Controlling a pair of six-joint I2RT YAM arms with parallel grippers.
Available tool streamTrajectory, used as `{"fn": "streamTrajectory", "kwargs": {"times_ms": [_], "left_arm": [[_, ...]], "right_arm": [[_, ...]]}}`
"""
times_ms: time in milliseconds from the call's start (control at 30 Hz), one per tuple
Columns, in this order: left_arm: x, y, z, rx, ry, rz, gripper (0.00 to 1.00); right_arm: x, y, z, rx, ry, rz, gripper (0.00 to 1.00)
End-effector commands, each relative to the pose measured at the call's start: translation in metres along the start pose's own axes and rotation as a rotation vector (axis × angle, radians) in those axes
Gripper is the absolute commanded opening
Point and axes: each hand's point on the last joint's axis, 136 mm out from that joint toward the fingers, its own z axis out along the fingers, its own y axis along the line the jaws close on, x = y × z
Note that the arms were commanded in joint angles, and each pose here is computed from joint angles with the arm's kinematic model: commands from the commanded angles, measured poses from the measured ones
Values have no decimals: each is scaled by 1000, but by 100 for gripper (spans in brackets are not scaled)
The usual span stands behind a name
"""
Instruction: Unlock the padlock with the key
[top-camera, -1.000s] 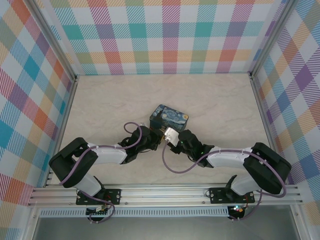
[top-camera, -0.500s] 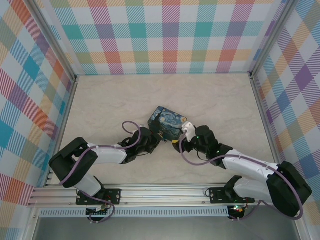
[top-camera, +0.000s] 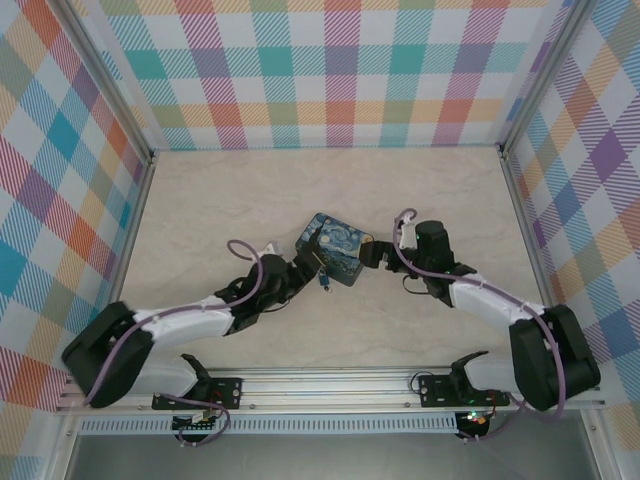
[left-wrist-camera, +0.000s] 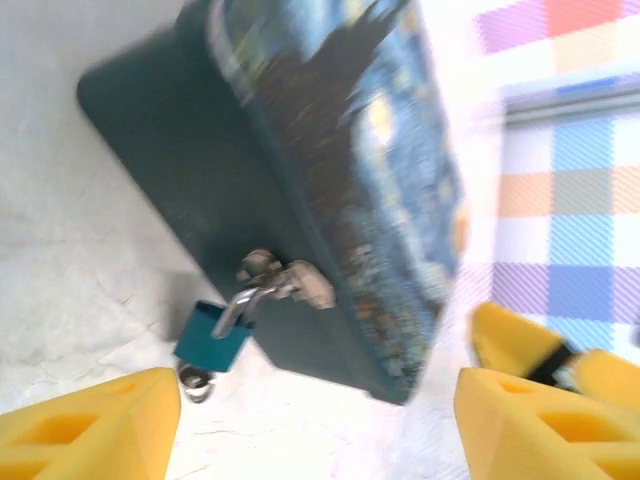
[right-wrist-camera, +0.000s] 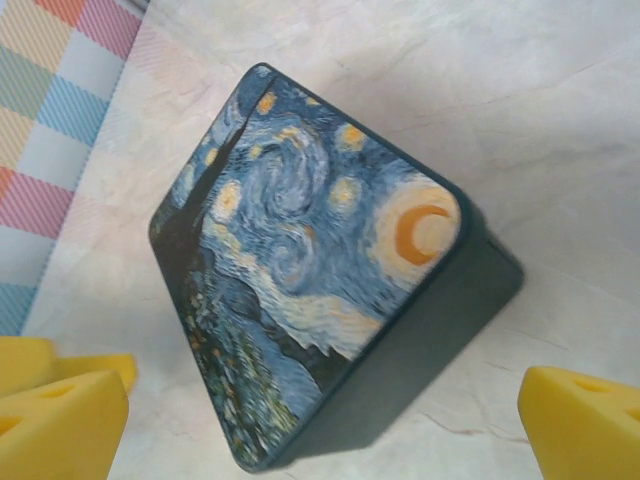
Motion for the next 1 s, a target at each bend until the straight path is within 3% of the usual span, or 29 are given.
{"fn": "streamTrajectory", "kwargs": {"times_ms": [0, 267, 700, 800, 967], "left_arm": [[-26, 20, -27, -117, -106, 121, 76], [-52, 25, -69, -151, -198, 180, 81], [-58, 26, -58, -125, -128, 125, 82], [-66, 24, -53, -112, -101, 95, 83], [-80, 20, -41, -98, -43, 80, 84]], "right_arm": [[-8, 19, 11, -99, 41, 106, 100], [-21, 9, 52, -74, 130, 158, 100], [-70, 32, 117, -240, 170, 54, 99], [-88, 20, 105, -160, 108, 15, 100], [-112, 9, 55, -90, 20, 0, 100]]}}
